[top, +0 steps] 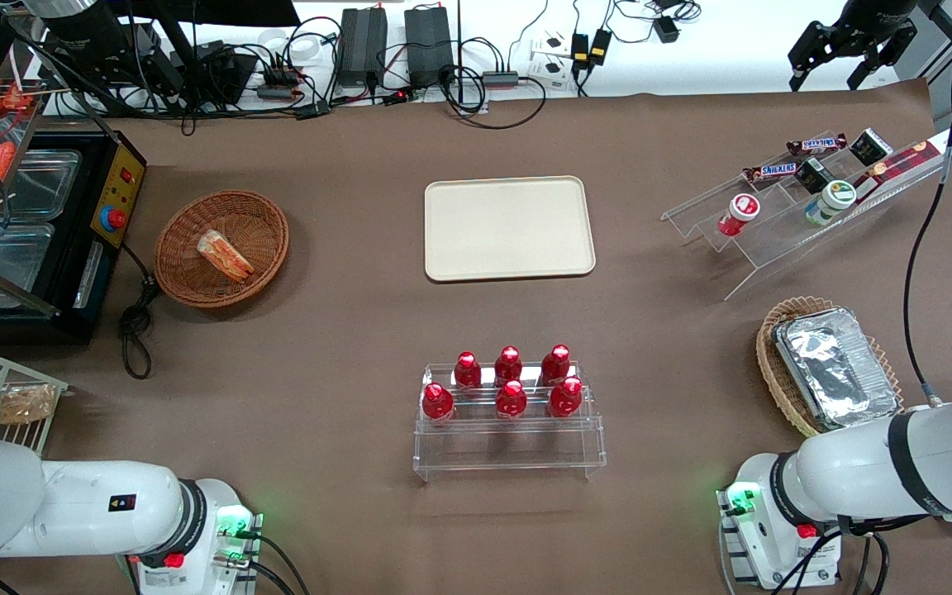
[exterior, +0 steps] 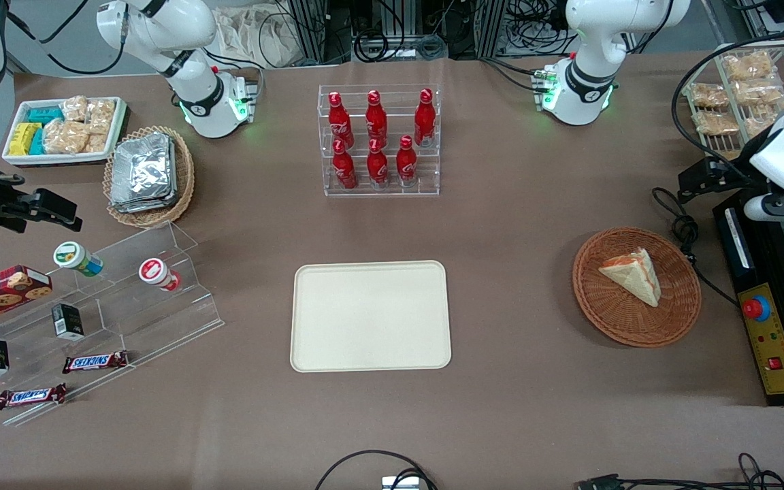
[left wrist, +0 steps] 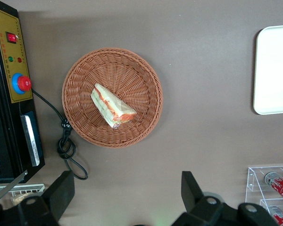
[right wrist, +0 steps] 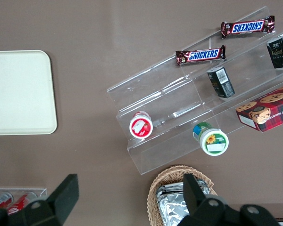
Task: Place sandwich from basket to tray
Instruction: 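Move the left gripper over the wrapped sandwich in the wicker basket and lower, then close the left gripper on the sandwich and lift it from the basket, then carry the held sandwich with the left gripper over the cream tray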
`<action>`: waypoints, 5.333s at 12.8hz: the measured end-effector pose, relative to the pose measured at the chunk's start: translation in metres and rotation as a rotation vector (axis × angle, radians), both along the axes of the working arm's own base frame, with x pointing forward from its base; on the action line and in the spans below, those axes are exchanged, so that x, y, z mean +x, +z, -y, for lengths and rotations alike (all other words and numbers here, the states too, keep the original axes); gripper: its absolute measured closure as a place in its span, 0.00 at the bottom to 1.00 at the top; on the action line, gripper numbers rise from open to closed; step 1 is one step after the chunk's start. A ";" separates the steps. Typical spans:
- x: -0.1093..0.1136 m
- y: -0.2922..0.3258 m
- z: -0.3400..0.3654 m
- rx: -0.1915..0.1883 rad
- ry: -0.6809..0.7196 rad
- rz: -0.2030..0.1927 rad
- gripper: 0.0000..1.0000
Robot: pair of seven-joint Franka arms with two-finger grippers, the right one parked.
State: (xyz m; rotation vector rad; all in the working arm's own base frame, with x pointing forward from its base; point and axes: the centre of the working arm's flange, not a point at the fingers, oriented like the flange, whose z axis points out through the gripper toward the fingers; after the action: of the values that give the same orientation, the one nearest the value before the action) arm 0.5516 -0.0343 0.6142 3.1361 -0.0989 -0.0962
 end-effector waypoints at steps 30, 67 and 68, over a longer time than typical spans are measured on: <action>-0.038 -0.337 -0.063 0.013 0.739 0.139 0.00; 0.002 -0.137 0.053 0.016 -0.097 0.215 0.75; 0.003 -0.132 0.071 0.013 -0.127 0.208 0.75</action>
State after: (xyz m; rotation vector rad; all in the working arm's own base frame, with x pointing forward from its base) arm 0.5546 -0.1055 0.4824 3.1404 -0.2986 0.2302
